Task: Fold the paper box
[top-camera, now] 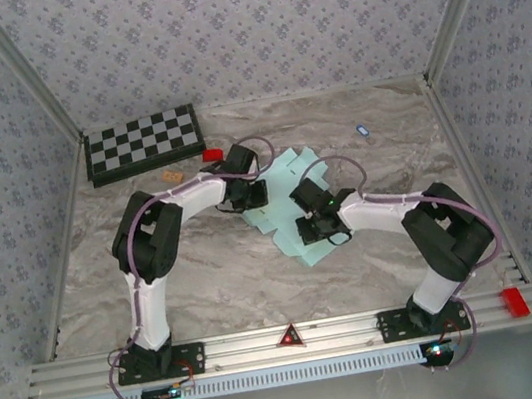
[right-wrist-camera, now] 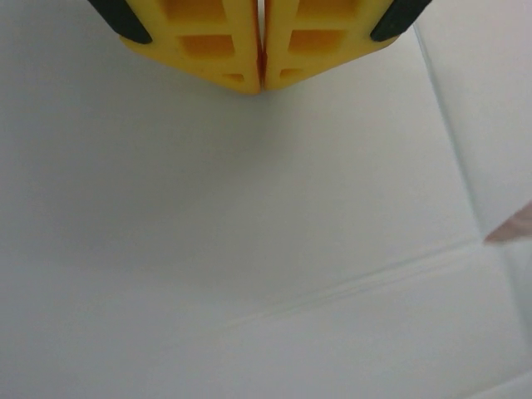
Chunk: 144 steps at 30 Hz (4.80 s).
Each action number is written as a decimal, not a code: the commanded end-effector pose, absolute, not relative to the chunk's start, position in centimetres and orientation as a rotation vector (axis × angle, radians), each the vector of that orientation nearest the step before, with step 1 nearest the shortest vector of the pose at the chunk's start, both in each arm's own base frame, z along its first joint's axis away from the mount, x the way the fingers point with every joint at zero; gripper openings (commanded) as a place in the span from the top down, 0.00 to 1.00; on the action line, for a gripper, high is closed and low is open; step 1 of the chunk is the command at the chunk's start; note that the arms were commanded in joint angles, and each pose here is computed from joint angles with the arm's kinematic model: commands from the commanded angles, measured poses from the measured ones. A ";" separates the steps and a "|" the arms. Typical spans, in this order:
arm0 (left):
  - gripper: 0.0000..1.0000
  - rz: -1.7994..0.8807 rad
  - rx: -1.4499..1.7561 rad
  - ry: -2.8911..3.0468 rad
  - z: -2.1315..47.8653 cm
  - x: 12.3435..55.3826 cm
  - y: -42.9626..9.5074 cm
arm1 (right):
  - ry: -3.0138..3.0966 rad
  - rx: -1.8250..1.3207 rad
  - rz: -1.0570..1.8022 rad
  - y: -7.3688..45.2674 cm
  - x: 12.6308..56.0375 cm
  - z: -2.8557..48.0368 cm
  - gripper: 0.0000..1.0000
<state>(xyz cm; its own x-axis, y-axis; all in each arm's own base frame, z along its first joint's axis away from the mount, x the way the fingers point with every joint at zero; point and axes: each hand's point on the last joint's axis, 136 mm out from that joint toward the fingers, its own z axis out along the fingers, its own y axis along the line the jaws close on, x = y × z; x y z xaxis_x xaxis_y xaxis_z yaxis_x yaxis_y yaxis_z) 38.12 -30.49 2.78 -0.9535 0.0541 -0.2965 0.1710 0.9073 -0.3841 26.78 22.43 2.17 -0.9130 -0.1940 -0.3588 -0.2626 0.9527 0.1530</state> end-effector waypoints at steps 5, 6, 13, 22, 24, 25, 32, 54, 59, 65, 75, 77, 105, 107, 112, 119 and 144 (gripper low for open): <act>0.90 -0.685 0.346 2.809 1.9 38.9 -32.5 | 2.837 -0.364 0.435 26.4 23.7 0.0 0.90; 0.89 -0.708 0.362 2.804 2.0 39.0 -33.0 | 2.832 -0.370 0.464 27.3 23.7 0.0 0.90; 0.88 -0.751 0.380 2.788 3.2 39.4 -33.8 | 2.772 -0.370 0.539 30.4 24.6 1.3 0.90; 0.83 -0.758 0.346 2.700 8.3 40.1 -33.4 | 2.664 -0.280 0.533 27.8 27.0 5.9 0.90; 0.80 -0.772 0.335 2.675 9.5 40.2 -33.4 | 2.645 -0.234 0.549 26.9 27.9 6.7 0.90; 0.77 -0.778 0.332 2.659 10.2 40.4 -33.4 | 2.637 -0.211 0.558 26.5 28.4 7.0 0.90; 0.72 -0.778 0.268 2.622 12.4 41.7 -33.1 | 2.617 -0.085 0.580 24.3 32.4 7.0 0.91; 0.45 -0.633 0.104 2.721 7.9 46.1 -32.2 | 2.719 0.084 0.550 23.6 36.2 1.1 0.95; 0.45 -0.542 0.099 2.722 7.4 46.3 -31.1 | 2.735 0.120 0.538 23.3 36.0 0.5 0.95; 0.45 -0.427 0.101 2.710 7.3 46.7 -29.7 | 2.743 0.144 0.528 23.2 36.0 0.1 0.95; 0.45 -0.264 0.102 2.712 6.2 47.5 -28.3 | 2.749 0.149 0.532 23.3 35.8 -0.3 0.95; 0.44 -0.237 0.107 2.710 5.9 47.5 -28.2 | 2.749 0.148 0.534 23.4 35.8 -0.3 0.95; 0.55 -0.525 0.279 2.604 9.1 48.8 -32.4 | 2.765 0.119 0.573 24.2 35.5 -0.6 0.95; 0.57 -0.539 0.294 2.603 9.1 48.8 -32.6 | 2.768 0.117 0.576 24.3 35.5 -0.6 0.96; 0.65 -0.567 0.326 2.603 8.9 48.6 -33.1 | 2.777 0.104 0.580 24.5 35.3 -0.9 0.95; 0.71 -0.619 0.359 2.626 8.0 48.3 -33.9 | 2.783 0.097 0.579 24.6 35.2 -1.1 0.96; 0.63 -0.739 0.374 2.653 8.4 47.5 -35.3 | 2.805 0.095 0.522 23.6 34.8 -1.4 0.96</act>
<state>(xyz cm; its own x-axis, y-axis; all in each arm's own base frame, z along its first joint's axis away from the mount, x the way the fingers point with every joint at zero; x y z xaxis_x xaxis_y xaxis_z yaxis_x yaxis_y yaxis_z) 47.83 -34.72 5.92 -0.9100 0.1541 -0.3848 0.3231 0.8453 -0.4254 37.74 25.65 2.58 -0.9108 0.1609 -0.3802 -0.0391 0.8832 0.4674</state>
